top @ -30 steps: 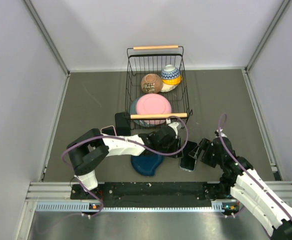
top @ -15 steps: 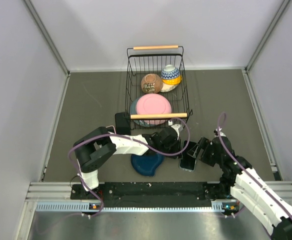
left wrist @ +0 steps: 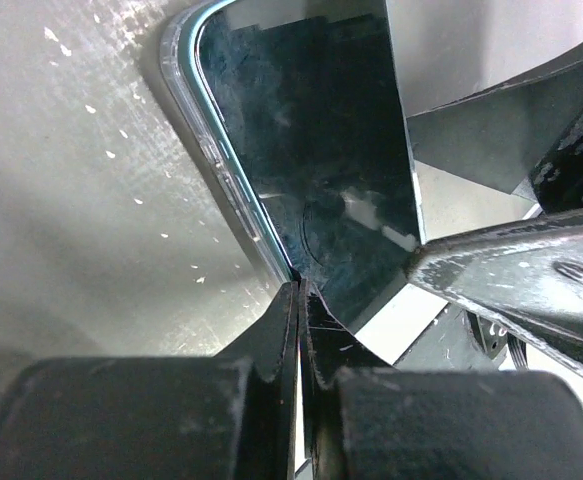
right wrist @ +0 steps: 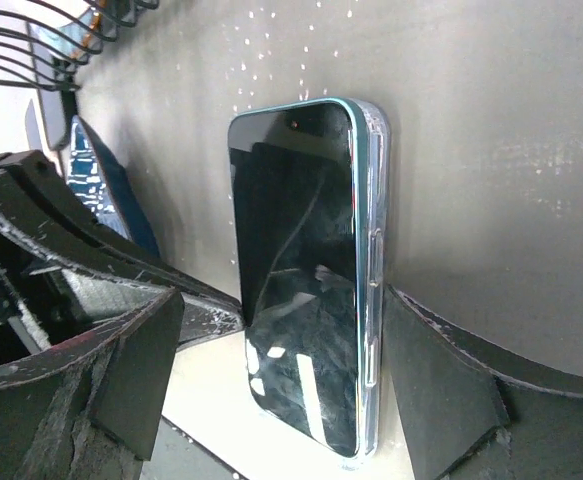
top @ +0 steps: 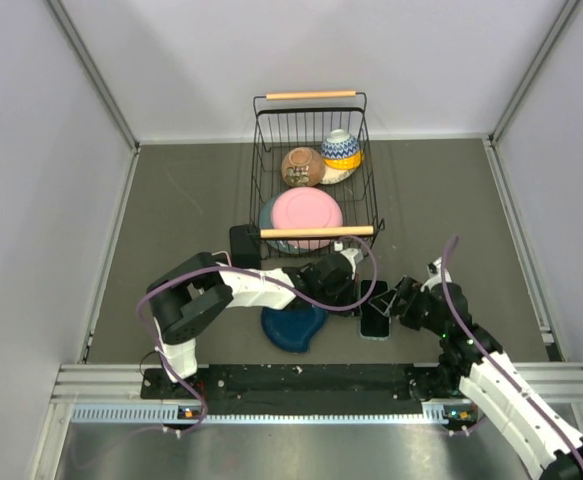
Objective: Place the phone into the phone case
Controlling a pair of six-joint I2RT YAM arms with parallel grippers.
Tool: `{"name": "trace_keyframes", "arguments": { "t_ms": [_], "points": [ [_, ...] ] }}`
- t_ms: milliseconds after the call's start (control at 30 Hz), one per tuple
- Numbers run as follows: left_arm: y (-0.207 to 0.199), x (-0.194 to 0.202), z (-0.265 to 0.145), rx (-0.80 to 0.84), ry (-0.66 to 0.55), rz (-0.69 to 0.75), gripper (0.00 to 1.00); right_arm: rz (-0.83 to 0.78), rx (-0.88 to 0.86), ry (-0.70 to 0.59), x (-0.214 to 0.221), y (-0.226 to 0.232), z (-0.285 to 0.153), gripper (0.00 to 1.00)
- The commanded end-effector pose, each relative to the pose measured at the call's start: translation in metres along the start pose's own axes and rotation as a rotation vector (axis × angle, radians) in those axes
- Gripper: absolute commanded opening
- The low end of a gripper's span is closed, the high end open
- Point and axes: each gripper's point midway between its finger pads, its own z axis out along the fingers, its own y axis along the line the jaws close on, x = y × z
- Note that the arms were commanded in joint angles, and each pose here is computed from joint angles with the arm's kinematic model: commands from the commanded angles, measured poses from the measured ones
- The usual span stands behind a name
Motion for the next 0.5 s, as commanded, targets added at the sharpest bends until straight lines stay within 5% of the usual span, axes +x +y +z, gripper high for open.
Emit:
{"name": "trace_keyframes", "arguments": {
  "t_ms": [0,467],
  "points": [
    [-0.008,-0.001,0.003,0.046,-0.02,-0.002,0.01,0.024,-0.276,0.008,0.001,0.051,-0.013,0.78],
    [-0.003,0.002,-0.004,0.028,-0.03,-0.016,0.01,0.053,-0.263,0.067,0.017,0.043,-0.013,0.75]
  ]
}}
